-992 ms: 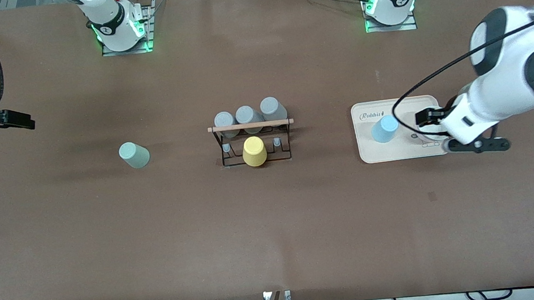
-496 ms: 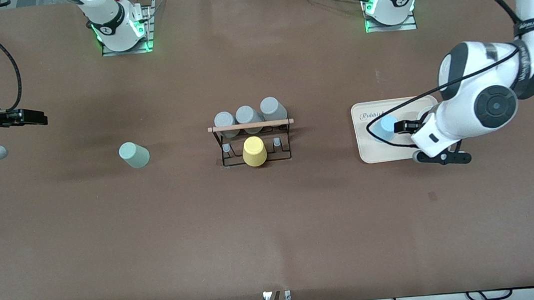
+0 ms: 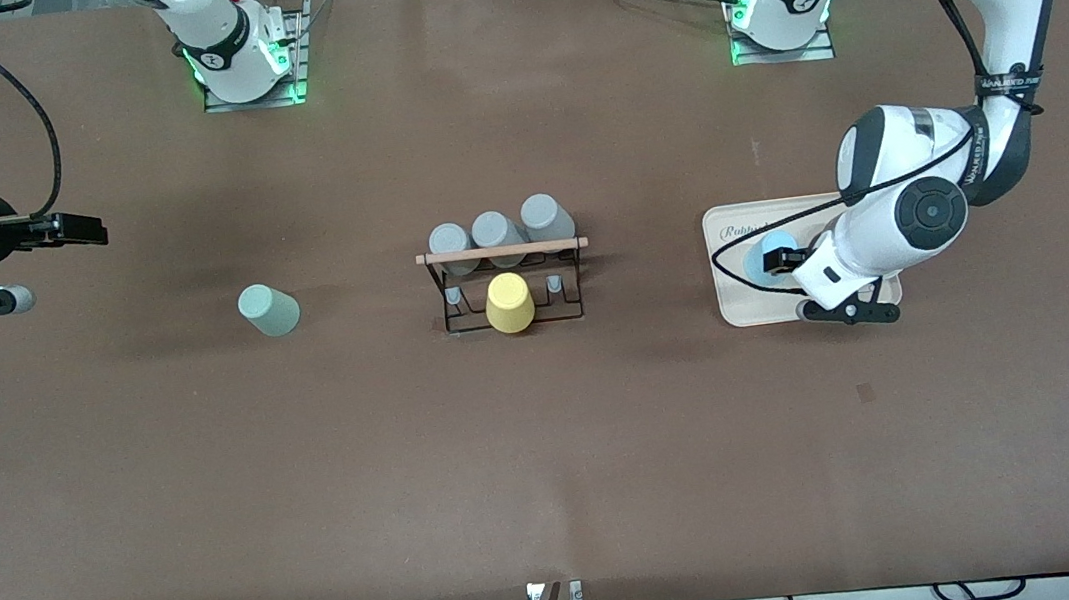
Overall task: Hang scattered cups on rack with three cups
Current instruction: 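Reach the left gripper to the light blue cup and grasp it, then carry the blue cup to the rack while the right gripper reaches the mint cup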
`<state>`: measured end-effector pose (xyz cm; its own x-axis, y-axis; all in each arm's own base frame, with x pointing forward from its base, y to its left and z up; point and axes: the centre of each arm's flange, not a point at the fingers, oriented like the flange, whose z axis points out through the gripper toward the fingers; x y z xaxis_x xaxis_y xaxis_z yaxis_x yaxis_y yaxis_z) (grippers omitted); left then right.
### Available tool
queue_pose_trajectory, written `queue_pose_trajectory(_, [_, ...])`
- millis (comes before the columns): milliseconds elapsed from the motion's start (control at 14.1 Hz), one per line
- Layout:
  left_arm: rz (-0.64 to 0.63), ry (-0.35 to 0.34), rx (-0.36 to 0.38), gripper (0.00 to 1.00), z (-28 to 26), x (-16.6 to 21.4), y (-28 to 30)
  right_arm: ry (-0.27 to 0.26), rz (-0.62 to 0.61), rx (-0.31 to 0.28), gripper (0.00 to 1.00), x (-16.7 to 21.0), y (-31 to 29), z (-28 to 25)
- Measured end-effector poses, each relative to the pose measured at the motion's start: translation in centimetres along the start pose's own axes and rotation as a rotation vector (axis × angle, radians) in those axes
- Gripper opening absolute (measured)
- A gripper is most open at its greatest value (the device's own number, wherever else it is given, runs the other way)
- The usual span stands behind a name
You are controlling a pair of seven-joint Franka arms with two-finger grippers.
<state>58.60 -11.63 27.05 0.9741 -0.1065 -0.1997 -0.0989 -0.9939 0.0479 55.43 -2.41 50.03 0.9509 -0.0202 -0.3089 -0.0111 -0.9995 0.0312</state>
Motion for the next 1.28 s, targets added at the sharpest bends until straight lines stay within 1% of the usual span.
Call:
queue_pose_trajectory(142, [-0.004, -0.013, -0.011, 1.0, 1.1, -0.6, 0.2, 0.0, -0.003, 0.0, 1.0, 0.0, 0.0, 0.0])
queue_pose_trajectory(425, [-0.004, -0.03, -0.01, 1.0, 3.9, -1.9, 0.2, 0.002, -0.007, 0.0, 1.0, 0.0, 0.1, 0.0])
queue_pose_trajectory(850, [-0.001, -0.059, -0.008, 1.0, 5.3, -2.8, 0.3, 0.01, -0.02, -0.011, 1.0, 0.1, -0.9, -0.1])
queue_pose_trajectory(992, [-0.001, -0.063, -0.008, 0.96, 5.5, -2.8, 0.3, 0.011, -0.017, -0.01, 1.0, 0.1, -0.7, -0.1])
queue_pose_trajectory(1134, [-0.001, -0.069, -0.008, 0.79, 5.8, -2.8, 0.3, 0.011, -0.025, -0.011, 1.0, 0.1, -0.8, -0.1])
queue_pose_trajectory(1205, [-0.001, -0.069, -0.008, 0.79, 5.9, -2.8, 0.3, 0.011, -0.035, -0.011, 1.0, 0.1, -0.9, -0.1])
queue_pose_trajectory(1276, [-0.002, -0.068, -0.008, 0.74, 5.9, -2.8, 0.3, 0.011, -0.041, -0.012, 1.0, 0.2, -1.0, -0.1])
